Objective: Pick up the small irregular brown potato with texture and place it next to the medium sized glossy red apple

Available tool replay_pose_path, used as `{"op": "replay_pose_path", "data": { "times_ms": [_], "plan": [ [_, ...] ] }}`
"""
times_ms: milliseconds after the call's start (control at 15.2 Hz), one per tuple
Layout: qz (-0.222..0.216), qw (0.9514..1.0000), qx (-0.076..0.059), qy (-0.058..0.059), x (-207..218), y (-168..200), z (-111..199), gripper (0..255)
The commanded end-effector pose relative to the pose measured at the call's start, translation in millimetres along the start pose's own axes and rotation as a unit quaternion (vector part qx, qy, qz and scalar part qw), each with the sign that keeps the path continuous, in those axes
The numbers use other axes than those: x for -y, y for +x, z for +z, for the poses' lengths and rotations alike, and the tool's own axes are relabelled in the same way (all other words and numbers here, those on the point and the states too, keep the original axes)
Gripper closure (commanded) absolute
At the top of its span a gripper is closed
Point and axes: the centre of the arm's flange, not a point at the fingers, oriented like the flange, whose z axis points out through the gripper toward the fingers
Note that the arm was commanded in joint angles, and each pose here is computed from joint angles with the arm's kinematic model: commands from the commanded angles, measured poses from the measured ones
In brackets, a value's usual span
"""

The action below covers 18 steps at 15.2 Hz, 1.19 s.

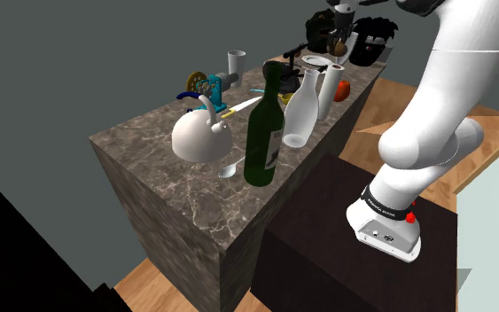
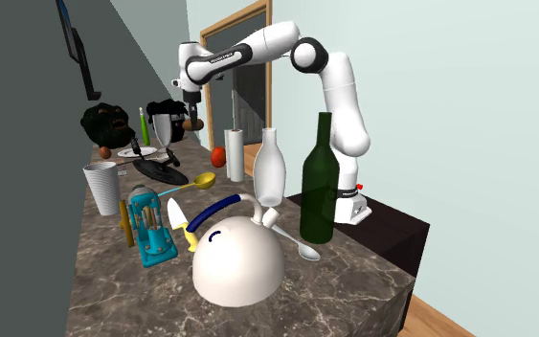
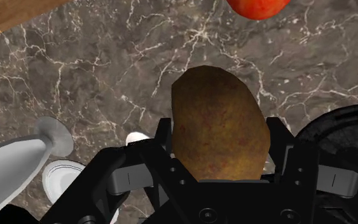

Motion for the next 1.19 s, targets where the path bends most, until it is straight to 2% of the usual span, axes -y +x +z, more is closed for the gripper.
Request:
{"op": "replay_pose_path", "data": {
  "times_ms": [0, 264, 1122],
  "plan": [
    [-0.001, 1.0, 0.0, 0.0, -24, 0, 10, 255],
    [-0.001, 1.0, 0.0, 0.0, -84, 0, 25, 255],
    [-0.001, 1.0, 0.0, 0.0, -68, -3, 92, 255]
  ]
}}
